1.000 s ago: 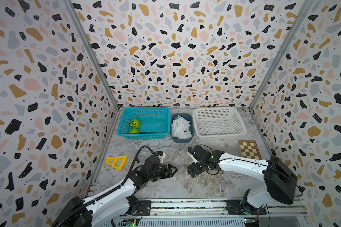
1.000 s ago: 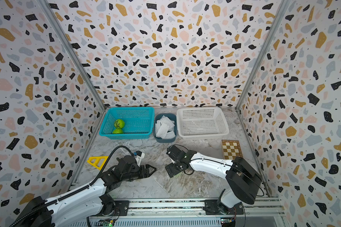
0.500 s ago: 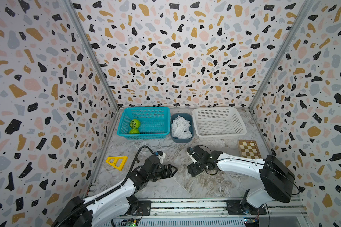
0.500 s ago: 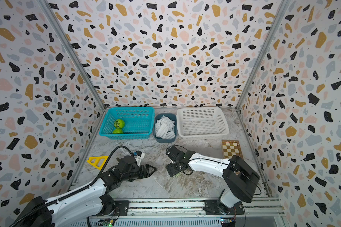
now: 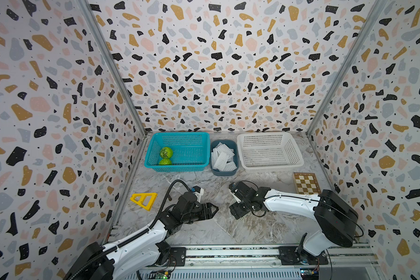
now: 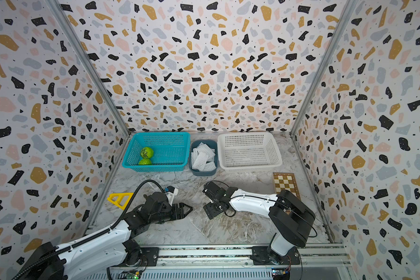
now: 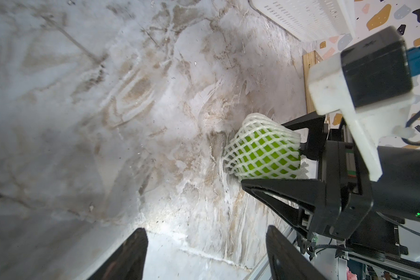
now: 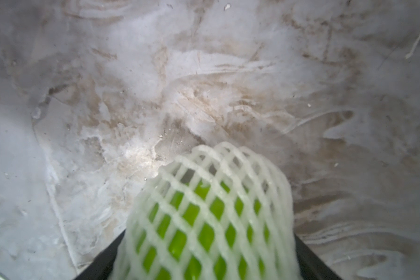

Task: Sleeve custard apples in foam nets
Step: Pick up the custard apple from the center of the board.

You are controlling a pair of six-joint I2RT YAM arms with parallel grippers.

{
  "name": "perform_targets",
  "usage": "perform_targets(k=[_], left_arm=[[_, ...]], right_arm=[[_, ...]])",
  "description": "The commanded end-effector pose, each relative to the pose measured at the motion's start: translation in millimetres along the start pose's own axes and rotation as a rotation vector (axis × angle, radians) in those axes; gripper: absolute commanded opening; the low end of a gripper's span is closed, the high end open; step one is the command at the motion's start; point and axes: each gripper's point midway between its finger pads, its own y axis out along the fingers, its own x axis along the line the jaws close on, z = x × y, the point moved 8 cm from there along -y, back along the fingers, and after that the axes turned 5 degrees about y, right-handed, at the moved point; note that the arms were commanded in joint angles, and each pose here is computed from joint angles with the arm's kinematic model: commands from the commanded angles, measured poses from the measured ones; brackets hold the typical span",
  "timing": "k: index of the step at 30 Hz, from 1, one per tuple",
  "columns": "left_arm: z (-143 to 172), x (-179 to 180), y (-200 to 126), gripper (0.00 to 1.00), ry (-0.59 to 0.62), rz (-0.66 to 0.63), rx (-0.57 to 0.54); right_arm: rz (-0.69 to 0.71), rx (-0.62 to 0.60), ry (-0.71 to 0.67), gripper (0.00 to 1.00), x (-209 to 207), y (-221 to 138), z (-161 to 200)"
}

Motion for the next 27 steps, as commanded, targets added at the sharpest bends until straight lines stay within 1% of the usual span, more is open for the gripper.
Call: perform_targets(k=[1,4,7,9,13,18,23,25,27], left_arm=[[-1.7,-1.2,-1.1,0.75,0.003,0.017,-0.016],[-3.2,-3.1,-2.8,0.75,0.005,0.020,-0.019],[-7.5,-7.5,-6.7,0.75,0.013,0.029,-0.035],[-12.1,-12.0,-11.0,0.75,0.018,0.036,-0.049],[-24.6,-22.3,-22.9,0.74,0.020,0.073,-0.082],[-46.6,-48.1,-45.2,0.68,0.057,0.191,-0.118],[-63.6,-78.3,-70.3,0.60,0.128,0.311,-0.155],[-67.4,-89.9,-76.7,0.56,0.155,0.368,-0.147],[-71.0,-100.8,-79.5,0.55,0.165,0.438,-0.126]], right_arm=[[-0.005,0.041,-0.016,0.81,-2.1,3.7,10.7],[-0.078,-0.003,-0.002,0.80,-2.1,-6.6,4.5],[-0.191,-0.089,0.016,0.79,-4.2,-25.1,-5.5],[-0.270,-0.172,0.002,0.79,-4.5,-43.2,-11.8],[-0.363,-0.345,-0.053,0.79,-4.0,-78.7,-18.9],[-0.453,-0.554,-0.134,0.79,-4.1,-113.6,-15.3],[-0.469,-0.720,-0.176,0.79,-5.8,-137.0,-7.6],[-0.484,-0.778,-0.191,0.79,-5.2,-145.0,-3.6],[-0.493,-0.823,-0.216,0.79,-2.5,-151.0,1.1]])
